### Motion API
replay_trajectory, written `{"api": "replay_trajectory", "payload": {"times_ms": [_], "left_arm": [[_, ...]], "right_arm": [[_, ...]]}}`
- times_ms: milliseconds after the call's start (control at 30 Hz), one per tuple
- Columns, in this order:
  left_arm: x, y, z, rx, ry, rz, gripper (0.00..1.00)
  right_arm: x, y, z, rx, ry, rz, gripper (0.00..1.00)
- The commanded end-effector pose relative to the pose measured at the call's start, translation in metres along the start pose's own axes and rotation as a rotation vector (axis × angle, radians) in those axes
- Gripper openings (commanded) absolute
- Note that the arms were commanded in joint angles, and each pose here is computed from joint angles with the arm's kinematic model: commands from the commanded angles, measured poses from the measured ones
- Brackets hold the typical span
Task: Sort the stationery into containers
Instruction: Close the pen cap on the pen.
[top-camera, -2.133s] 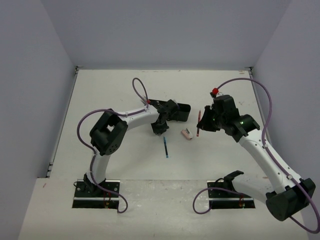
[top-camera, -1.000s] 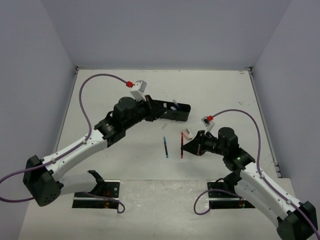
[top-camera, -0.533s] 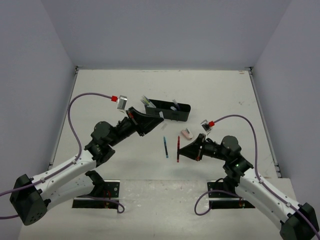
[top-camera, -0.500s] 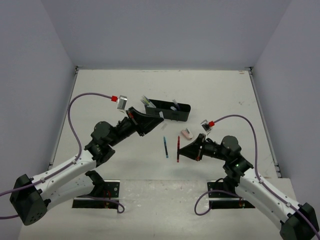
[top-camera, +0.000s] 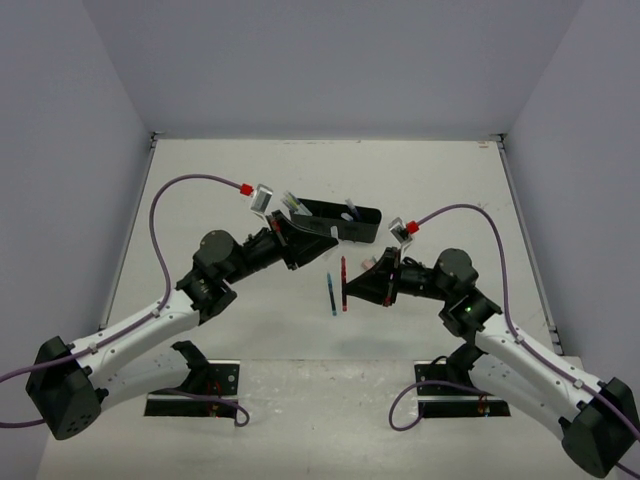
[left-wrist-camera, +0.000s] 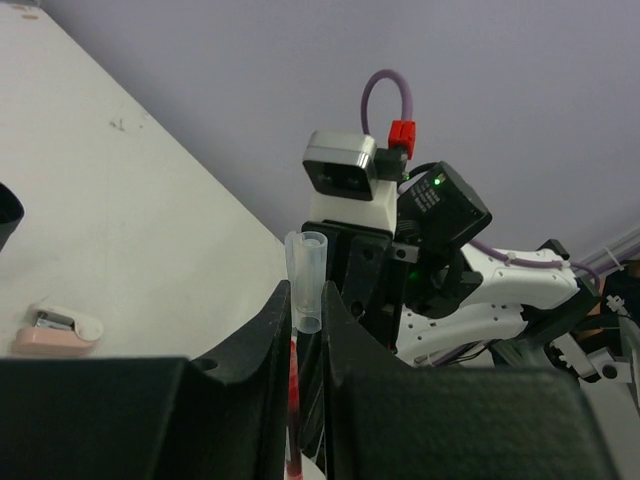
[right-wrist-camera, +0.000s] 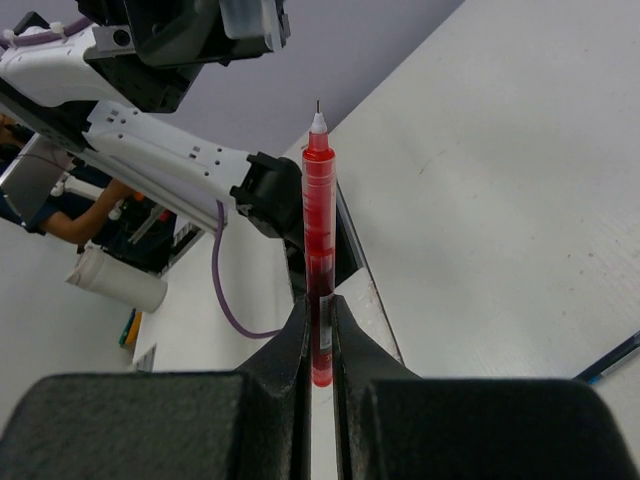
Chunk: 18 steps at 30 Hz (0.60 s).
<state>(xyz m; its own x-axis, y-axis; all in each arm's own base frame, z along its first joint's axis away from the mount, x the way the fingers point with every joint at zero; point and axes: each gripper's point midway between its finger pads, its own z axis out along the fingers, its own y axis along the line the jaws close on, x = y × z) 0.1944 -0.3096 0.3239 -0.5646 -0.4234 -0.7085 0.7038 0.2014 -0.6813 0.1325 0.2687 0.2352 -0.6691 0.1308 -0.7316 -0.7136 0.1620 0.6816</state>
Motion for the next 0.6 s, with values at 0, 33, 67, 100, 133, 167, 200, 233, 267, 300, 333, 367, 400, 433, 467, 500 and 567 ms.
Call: {"api": "replay_trajectory", "payload": {"times_ms": [0, 33, 67, 100, 133, 167, 200, 233, 267, 300, 333, 367, 400, 433, 467, 500, 567], "left_arm": [[-0.003, -0.004, 0.001, -0.011, 0.018, 0.014, 0.0], [-0.002, -0.005, 0.002, -0.002, 0.022, 0.016, 0.0], [0.0, -0.005, 0.002, 0.006, 0.028, 0.016, 0.0], [0.0, -0.005, 0.002, 0.005, 0.029, 0.016, 0.0], [0.001, -0.004, 0.002, 0.003, 0.03, 0.016, 0.0], [0.002, -0.002, 0.002, -0.001, 0.031, 0.018, 0.0], [0.002, -0.001, 0.002, -0.004, 0.032, 0.017, 0.0], [0.002, -0.001, 0.002, -0.003, 0.031, 0.018, 0.0], [0.001, -0.001, 0.002, -0.002, 0.029, 0.02, 0.0], [0.001, -0.002, 0.003, -0.002, 0.027, 0.022, 0.0], [0.0, -0.001, 0.003, -0.004, 0.026, 0.025, 0.0], [0.0, 0.0, 0.004, -0.01, 0.025, 0.025, 0.0], [0.0, 0.001, 0.004, -0.014, 0.024, 0.027, 0.0], [0.0, 0.002, 0.005, -0.016, 0.024, 0.03, 0.0], [0.001, 0.002, 0.006, -0.012, 0.026, 0.03, 0.0], [0.0, 0.001, 0.006, -0.006, 0.023, 0.033, 0.0], [0.0, 0.001, 0.007, 0.0, 0.019, 0.028, 0.0]], "right_arm": [[-0.011, 0.007, 0.005, -0.009, 0.015, -0.052, 0.0], [-0.012, 0.007, 0.006, -0.01, 0.018, -0.053, 0.0], [-0.012, 0.007, 0.006, -0.01, 0.022, -0.053, 0.0], [-0.012, 0.009, 0.007, -0.017, 0.029, -0.054, 0.0], [-0.013, 0.01, 0.007, -0.021, 0.034, -0.055, 0.0], [-0.013, 0.011, 0.008, -0.02, 0.039, -0.056, 0.0], [-0.013, 0.011, 0.008, -0.018, 0.044, -0.058, 0.0], [-0.012, 0.011, 0.008, -0.017, 0.047, -0.058, 0.0], [-0.012, 0.011, 0.008, -0.015, 0.05, -0.058, 0.0], [-0.012, 0.011, 0.007, -0.013, 0.052, -0.057, 0.0], [-0.012, 0.012, 0.007, -0.014, 0.052, -0.062, 0.0], [-0.012, 0.013, 0.006, -0.018, 0.053, -0.066, 0.0], [-0.012, 0.015, 0.006, -0.022, 0.054, -0.069, 0.0], [-0.012, 0.016, 0.006, -0.026, 0.054, -0.071, 0.0], [-0.012, 0.016, 0.006, -0.026, 0.054, -0.07, 0.0], [-0.012, 0.017, 0.005, -0.028, 0.055, -0.071, 0.0], [-0.012, 0.018, 0.005, -0.031, 0.058, -0.072, 0.0]]}}
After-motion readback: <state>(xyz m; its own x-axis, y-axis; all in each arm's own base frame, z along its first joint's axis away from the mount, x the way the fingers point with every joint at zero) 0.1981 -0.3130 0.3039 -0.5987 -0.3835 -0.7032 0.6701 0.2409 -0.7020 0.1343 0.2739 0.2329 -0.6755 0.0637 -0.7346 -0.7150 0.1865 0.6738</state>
